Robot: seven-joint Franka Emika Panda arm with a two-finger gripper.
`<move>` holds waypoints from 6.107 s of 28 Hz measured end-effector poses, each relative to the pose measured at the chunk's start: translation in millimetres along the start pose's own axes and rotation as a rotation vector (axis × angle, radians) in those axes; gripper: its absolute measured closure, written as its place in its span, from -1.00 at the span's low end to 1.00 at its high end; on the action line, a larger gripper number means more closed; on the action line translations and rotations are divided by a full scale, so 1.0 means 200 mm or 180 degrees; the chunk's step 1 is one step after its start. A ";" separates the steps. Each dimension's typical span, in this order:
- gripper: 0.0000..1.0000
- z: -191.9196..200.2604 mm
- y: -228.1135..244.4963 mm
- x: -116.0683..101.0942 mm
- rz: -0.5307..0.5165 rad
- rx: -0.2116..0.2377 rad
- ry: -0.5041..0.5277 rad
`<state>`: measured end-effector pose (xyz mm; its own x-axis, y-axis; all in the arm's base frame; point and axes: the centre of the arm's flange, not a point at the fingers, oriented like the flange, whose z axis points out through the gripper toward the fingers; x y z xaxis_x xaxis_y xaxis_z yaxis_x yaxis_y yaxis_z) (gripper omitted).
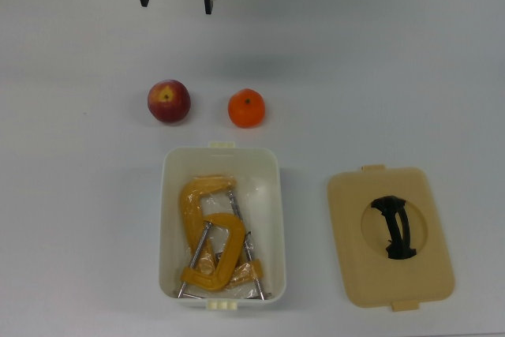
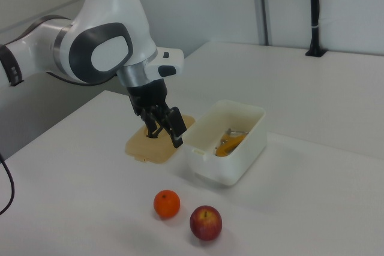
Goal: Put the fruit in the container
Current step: 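Lower the open gripper onto the red apple and close it, then lift the red apple and carry it over the white container, then lower the apple into the container and open the gripper, then move the gripper down onto the orange tangerine and close it, then lift the tangerine and carry it over the container beside the apple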
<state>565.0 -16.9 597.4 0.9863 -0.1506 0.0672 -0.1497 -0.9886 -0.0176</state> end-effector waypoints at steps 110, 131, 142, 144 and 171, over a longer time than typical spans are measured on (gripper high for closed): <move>-1.00 0.68 -0.43 0.18 -0.0369 -0.0381 0.0309; -1.00 1.17 -0.55 -0.12 -0.0786 -0.0447 -0.0249; -0.99 1.36 -0.64 -0.12 -0.0888 -0.0376 -0.0266; -0.93 1.36 -0.64 -0.12 -0.0895 -0.0375 -0.0268; -0.53 0.51 -0.52 0.25 -0.0632 -0.0347 0.0735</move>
<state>637.7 78.7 500.8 0.9571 0.0601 0.2834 0.0254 -0.9919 0.1248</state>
